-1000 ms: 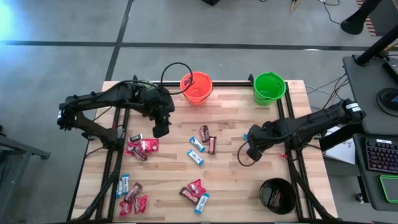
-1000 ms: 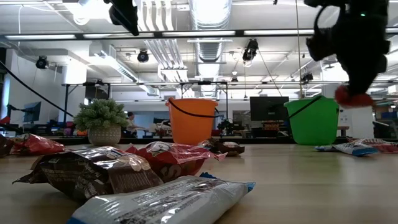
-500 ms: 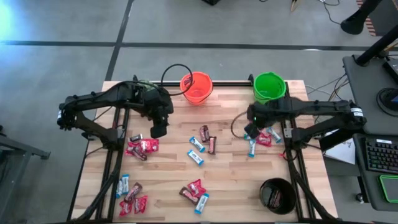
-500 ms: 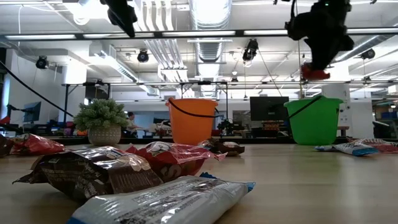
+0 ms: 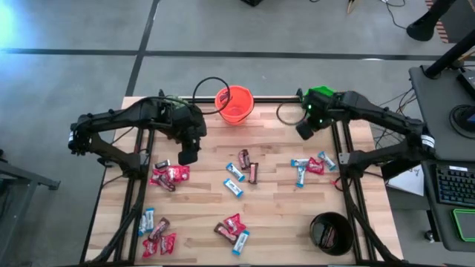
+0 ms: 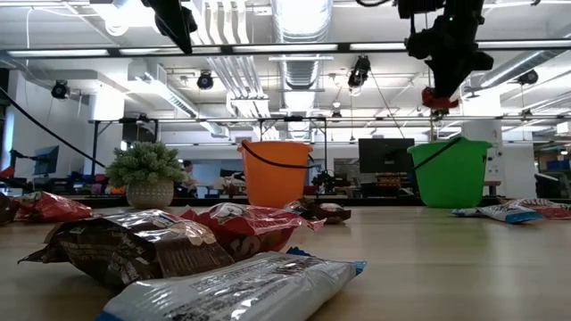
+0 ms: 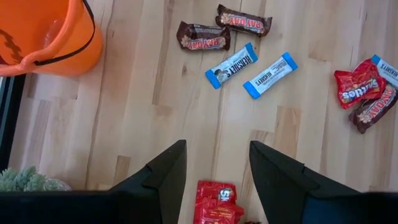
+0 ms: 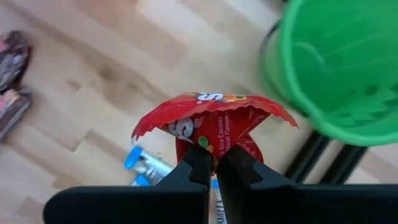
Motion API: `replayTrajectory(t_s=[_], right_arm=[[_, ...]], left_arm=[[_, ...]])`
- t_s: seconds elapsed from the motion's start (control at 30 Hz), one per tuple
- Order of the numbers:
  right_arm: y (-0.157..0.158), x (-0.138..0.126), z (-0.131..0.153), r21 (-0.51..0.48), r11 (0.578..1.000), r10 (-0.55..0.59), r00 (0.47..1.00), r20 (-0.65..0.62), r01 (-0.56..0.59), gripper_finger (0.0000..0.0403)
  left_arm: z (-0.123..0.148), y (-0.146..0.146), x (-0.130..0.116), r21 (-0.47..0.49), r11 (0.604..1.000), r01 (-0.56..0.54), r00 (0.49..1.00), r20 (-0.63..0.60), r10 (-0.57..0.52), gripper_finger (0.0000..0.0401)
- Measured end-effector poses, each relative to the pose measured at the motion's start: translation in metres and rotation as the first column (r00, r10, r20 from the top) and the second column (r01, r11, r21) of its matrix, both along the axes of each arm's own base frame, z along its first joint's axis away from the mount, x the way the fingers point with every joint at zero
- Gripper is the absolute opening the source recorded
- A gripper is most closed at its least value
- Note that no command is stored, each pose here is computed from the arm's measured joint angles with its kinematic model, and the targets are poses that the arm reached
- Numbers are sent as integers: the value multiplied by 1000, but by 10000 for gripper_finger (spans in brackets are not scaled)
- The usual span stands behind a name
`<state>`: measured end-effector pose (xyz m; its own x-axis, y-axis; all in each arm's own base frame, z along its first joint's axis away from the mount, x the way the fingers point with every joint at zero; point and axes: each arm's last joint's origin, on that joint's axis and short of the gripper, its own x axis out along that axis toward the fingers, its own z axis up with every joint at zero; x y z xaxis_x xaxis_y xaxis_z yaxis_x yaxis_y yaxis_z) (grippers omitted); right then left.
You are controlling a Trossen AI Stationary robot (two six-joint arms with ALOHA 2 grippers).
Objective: Organize candy in baskets
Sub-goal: Put the red candy into the green bucket
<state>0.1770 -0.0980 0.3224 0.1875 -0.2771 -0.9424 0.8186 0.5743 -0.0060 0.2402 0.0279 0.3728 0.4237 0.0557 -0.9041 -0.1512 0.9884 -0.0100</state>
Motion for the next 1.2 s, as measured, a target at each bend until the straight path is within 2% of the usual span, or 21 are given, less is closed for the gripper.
replayTrajectory(t_s=[0.53,0.7,0.83,1.2], right_arm=[[-50,-35,2,-33,979,-202,979,-4,202,9],[-62,-37,0,-34,960,-279,960,24,279,9],[-75,-37,-9,-13,945,-326,945,-10,326,9],[-103,-28,-31,13,930,-366,929,-55,367,9]], left_arm=[[0,0,-1,-1,1000,1,1000,-12,-1,158],[-1,0,-1,4,1000,13,1000,-14,-13,158],[-1,0,-1,10,1000,26,1000,-16,-26,158],[-2,-1,-4,7,1000,27,999,-45,-27,158]])
